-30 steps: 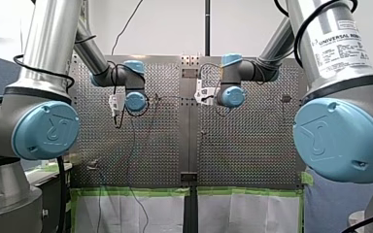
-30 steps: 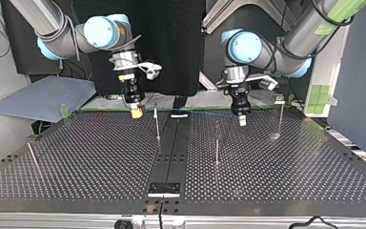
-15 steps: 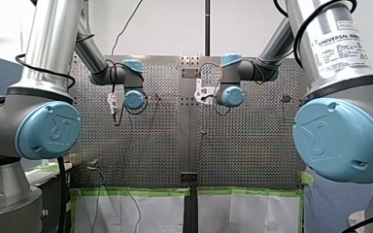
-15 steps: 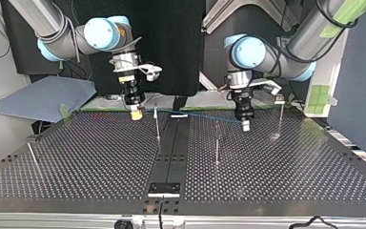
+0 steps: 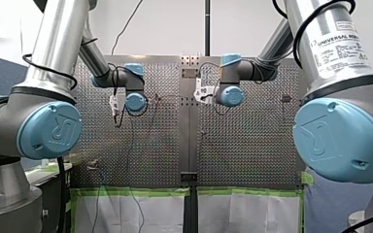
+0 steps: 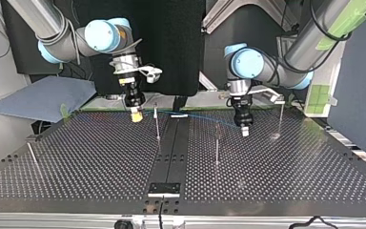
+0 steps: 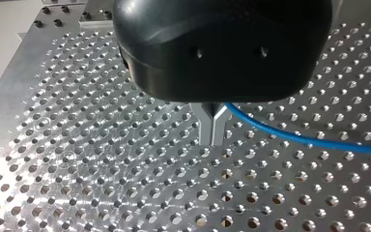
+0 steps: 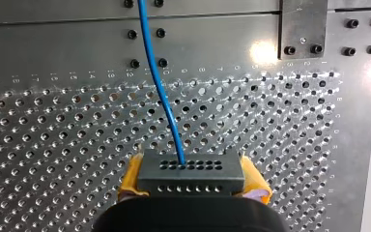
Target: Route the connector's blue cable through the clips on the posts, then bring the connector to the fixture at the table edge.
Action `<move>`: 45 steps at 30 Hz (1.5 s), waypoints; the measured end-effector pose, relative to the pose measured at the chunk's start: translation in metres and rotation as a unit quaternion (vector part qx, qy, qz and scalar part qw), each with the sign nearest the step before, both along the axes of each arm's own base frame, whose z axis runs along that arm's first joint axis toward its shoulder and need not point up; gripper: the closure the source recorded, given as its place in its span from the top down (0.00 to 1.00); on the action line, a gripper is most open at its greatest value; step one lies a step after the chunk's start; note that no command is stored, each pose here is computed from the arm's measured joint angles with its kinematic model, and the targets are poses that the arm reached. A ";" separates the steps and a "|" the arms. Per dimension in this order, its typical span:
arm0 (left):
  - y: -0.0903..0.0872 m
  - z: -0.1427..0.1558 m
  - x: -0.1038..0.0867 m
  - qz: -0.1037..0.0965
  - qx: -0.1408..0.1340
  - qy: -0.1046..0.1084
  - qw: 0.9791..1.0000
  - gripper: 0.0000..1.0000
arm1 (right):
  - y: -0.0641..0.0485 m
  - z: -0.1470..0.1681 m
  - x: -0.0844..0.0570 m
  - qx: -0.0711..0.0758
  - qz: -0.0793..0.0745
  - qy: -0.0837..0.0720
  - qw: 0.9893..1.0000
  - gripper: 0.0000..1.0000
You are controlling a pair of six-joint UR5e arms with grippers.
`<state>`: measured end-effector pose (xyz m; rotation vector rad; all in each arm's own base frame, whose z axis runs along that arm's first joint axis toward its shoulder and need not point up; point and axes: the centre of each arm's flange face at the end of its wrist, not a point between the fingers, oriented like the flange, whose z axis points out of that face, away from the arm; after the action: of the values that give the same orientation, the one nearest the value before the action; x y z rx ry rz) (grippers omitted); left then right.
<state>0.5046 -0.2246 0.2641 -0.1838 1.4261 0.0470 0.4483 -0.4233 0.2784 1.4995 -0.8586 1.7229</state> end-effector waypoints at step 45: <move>0.008 -0.003 0.047 -0.026 -0.005 0.001 1.000 0.00 | -0.071 0.004 -0.038 -0.011 -0.030 -0.013 0.999 0.00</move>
<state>0.5514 -0.2165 0.2607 -0.1549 1.4333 -0.0015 0.4104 -0.4947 0.2820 1.4250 -0.8863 1.7065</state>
